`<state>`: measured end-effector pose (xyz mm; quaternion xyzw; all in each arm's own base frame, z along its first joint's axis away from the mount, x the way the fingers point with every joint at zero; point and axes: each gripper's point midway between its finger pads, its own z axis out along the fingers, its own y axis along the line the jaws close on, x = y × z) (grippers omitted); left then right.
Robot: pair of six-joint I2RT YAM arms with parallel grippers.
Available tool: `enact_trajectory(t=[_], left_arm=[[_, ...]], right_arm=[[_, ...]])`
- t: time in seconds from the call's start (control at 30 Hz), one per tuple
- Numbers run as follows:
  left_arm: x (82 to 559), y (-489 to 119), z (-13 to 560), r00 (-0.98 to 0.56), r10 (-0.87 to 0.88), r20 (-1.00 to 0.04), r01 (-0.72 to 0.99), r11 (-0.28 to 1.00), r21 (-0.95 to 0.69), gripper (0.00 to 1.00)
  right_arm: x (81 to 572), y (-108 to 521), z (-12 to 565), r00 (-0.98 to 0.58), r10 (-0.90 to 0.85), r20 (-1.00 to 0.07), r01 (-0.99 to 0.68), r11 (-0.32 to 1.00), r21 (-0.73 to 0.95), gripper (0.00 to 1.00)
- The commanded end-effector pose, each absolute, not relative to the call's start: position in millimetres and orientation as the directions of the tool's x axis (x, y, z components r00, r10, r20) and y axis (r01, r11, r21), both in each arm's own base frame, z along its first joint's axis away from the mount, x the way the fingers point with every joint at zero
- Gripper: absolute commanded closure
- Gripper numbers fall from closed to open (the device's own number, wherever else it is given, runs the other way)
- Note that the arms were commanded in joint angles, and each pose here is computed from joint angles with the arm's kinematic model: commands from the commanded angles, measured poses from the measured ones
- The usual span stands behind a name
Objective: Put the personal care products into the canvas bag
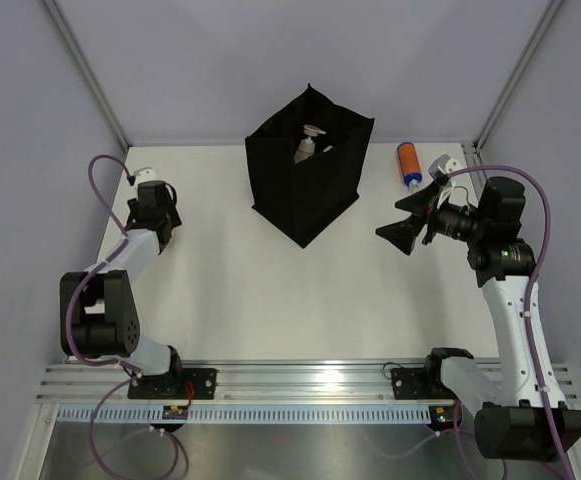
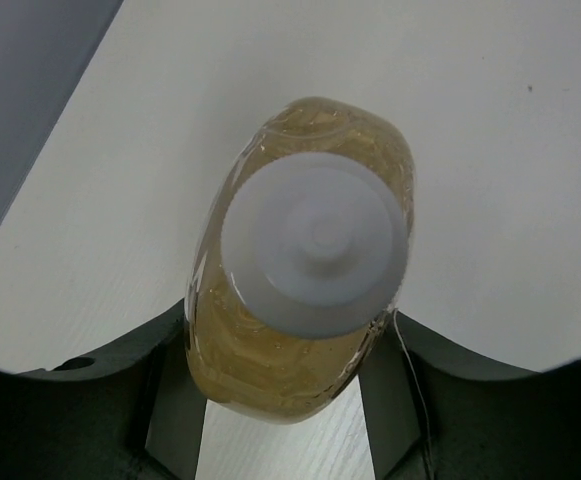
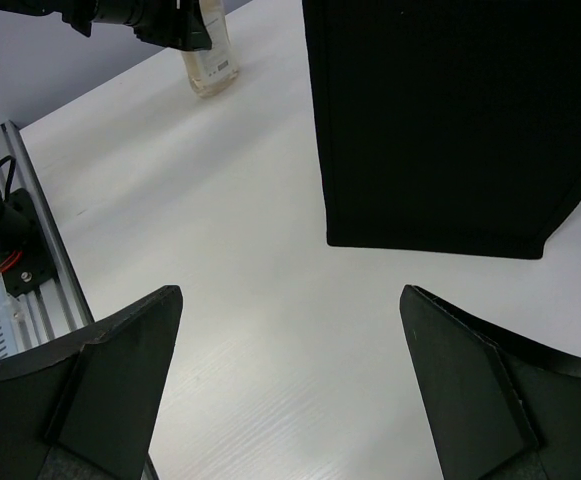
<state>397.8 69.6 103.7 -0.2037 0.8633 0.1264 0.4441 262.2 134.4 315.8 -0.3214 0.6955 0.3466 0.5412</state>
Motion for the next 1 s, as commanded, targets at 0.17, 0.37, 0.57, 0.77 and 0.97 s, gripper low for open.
enact_trajectory(t=[0.17, 0.37, 0.57, 0.77, 0.97], left_arm=[[407.7, 2.7, 217.8, -0.285, -0.305, -0.908, -0.139, 0.951, -0.276, 1.00], [384.5, -37.8, 285.9, -0.185, -0.418, -0.889, 0.006, 0.905, -0.426, 1.00], [356.7, -93.9, 383.3, -0.080, -0.472, -0.878, 0.255, 0.842, -0.476, 1.00], [323.6, -152.0, 482.7, 0.060, -0.471, -0.880, 0.455, 0.798, -0.396, 1.00], [329.9, -190.6, 549.9, 0.077, -0.511, -0.856, 0.582, 0.720, -0.377, 1.00]], right_arm=[[257.9, 130.0, 322.9, -0.149, -0.054, -0.987, -0.837, 0.539, 0.096, 0.00], [258.9, 124.4, 320.9, -0.150, -0.048, -0.987, -0.828, 0.552, 0.099, 0.01], [262.2, 118.0, 318.2, -0.155, -0.042, -0.987, -0.817, 0.567, 0.104, 0.00], [267.1, 111.5, 312.3, -0.172, -0.037, -0.984, -0.804, 0.583, 0.118, 0.00], [271.6, 104.7, 307.2, -0.185, -0.037, -0.982, -0.788, 0.602, 0.126, 0.01]])
